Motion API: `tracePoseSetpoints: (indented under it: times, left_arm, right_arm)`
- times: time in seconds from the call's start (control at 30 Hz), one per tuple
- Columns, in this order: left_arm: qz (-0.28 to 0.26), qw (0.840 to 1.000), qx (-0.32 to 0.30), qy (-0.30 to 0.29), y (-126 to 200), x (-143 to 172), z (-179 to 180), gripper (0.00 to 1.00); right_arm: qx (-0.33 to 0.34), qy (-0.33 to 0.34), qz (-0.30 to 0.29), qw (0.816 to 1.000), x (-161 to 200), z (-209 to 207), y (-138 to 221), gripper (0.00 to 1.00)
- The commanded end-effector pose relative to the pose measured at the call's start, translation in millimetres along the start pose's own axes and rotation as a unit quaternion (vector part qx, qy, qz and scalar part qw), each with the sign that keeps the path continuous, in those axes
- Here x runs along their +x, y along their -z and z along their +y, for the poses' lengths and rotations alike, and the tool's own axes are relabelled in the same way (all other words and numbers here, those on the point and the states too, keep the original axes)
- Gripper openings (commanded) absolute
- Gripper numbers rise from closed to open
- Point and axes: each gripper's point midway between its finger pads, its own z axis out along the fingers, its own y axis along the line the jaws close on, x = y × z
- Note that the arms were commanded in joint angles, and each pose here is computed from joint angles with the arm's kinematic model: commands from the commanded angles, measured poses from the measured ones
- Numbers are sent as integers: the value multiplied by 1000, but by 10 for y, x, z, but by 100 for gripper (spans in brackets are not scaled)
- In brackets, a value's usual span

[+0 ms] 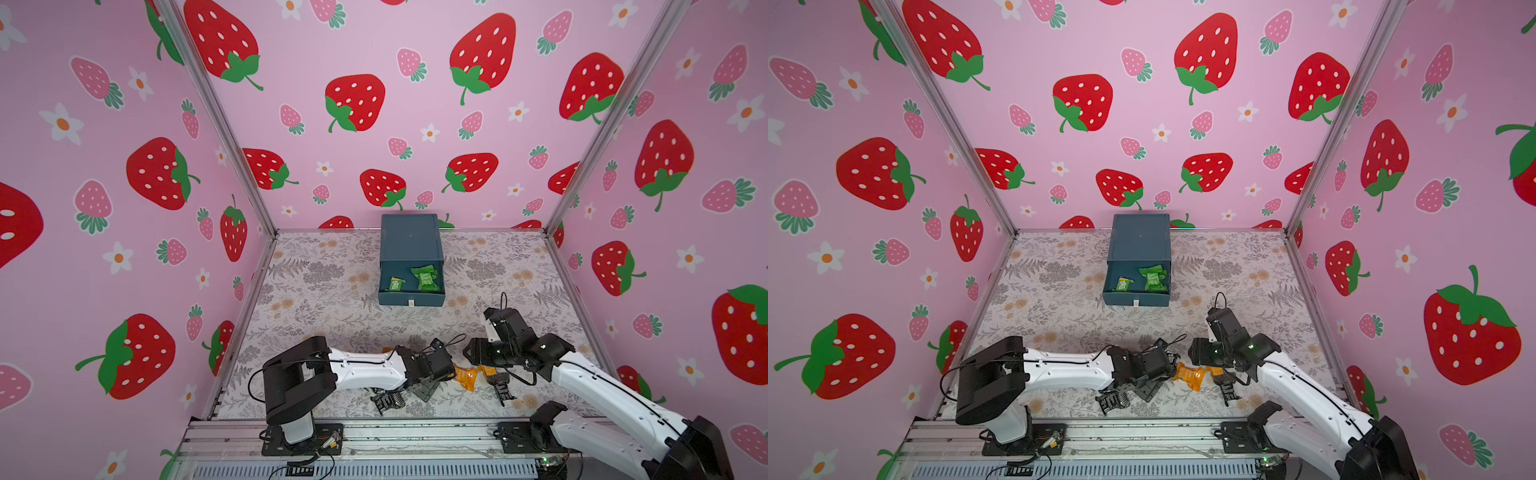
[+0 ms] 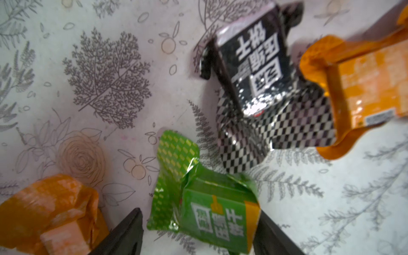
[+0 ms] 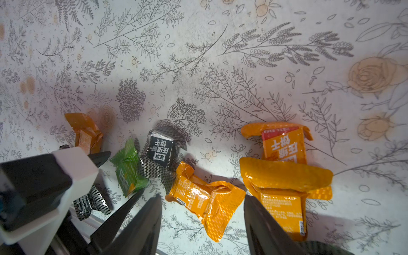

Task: Place the cookies into the drawer by color
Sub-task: Pick up the cookie at the center of the board.

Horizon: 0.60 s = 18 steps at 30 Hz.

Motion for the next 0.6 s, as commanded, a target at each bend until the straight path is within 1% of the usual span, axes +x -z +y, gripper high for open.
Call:
tracePoseSetpoints:
  times: [0.0, 0.07, 0.17, 0.27, 0.33, 0.4, 0.47, 0.57]
  left_arm:
    - [40, 998, -45, 22, 55, 268, 240, 81]
    - [41, 998, -37, 40, 79, 322, 240, 81]
    - [30, 998, -2, 56, 104, 352, 175, 81]
    - [16, 995, 64, 75, 98, 302, 9, 76]
    - [1, 990, 114, 86, 123, 212, -147, 75]
    - [-10, 987, 130, 98, 159, 138, -204, 80]
    - [-18, 987, 119, 110, 184, 72, -176, 87]
    - [-18, 985, 108, 131, 153, 11, -124, 96]
  right_arm:
    - [-1, 5, 8, 1000, 44, -18, -27, 64]
    - [-2, 5, 8, 1000, 49, -20, -26, 64]
    - [-4, 6, 6, 1000, 42, -9, -21, 64]
    - [-8, 7, 7, 1000, 43, 6, -16, 64]
    - [-9, 7, 7, 1000, 44, 7, -13, 64]
    - [-12, 7, 6, 1000, 43, 16, -16, 64]
    - [-13, 5, 6, 1000, 43, 22, -19, 64]
    - [-14, 7, 9, 1000, 58, 21, -26, 64]
